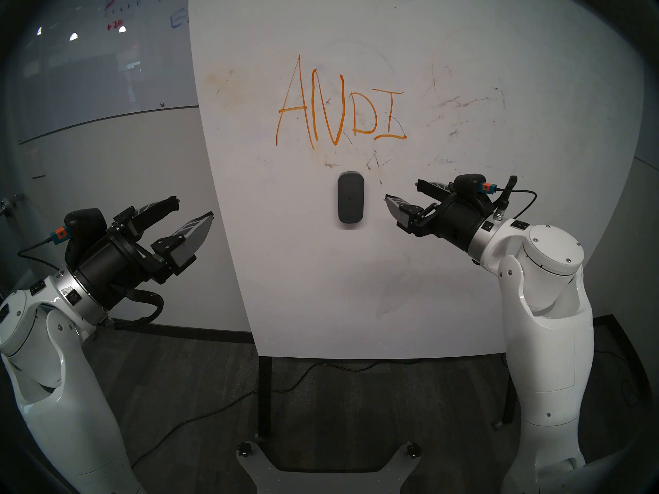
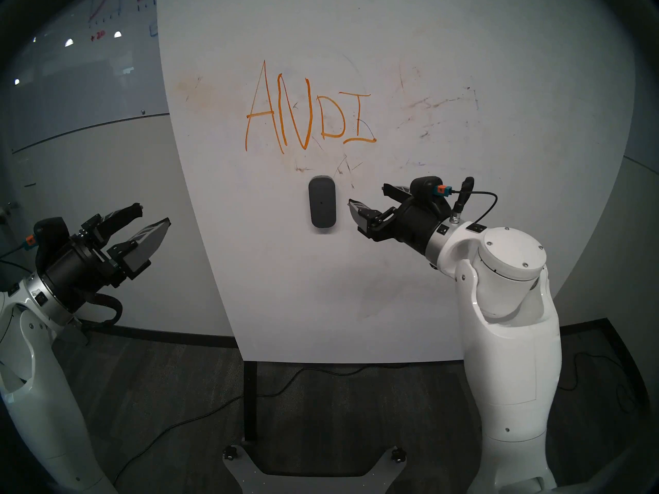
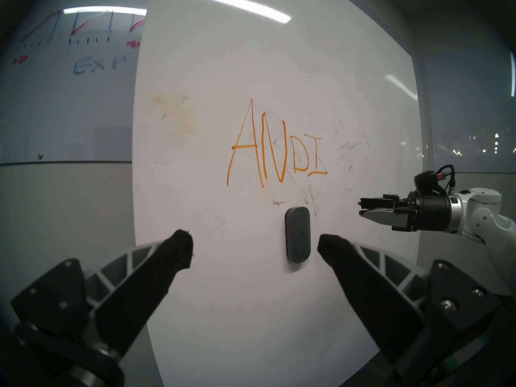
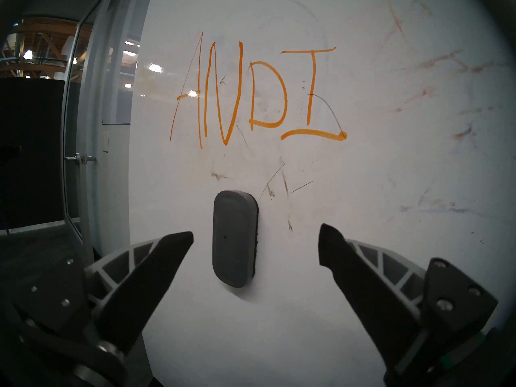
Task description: Erase all marks on the whiteboard with the eraser
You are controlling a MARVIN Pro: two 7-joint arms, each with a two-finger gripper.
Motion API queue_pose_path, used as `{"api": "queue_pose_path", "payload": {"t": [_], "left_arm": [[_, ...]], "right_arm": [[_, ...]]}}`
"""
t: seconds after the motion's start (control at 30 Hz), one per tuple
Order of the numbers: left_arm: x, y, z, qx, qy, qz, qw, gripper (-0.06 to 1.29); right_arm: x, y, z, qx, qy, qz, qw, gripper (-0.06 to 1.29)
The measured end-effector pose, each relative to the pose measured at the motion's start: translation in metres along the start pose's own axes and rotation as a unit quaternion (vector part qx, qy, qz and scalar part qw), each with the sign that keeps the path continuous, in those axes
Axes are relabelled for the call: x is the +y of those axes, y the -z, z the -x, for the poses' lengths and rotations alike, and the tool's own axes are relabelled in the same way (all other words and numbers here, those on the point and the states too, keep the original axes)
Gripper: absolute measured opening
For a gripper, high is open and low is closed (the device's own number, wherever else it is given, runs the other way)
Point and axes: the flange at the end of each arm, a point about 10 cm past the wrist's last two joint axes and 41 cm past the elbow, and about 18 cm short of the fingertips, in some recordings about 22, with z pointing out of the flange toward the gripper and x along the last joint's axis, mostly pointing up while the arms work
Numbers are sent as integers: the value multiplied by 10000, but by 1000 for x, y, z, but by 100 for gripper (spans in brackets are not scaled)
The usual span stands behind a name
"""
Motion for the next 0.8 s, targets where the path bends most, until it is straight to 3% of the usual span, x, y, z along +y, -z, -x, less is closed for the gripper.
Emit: {"api": "queue_pose_path", "payload": {"t": [0.8], "left_arm": [[0,0,0,4,-7,-12,10000,124]], "right_arm": [[-49,-23,6,-274,-72,-244,9993,122]]}}
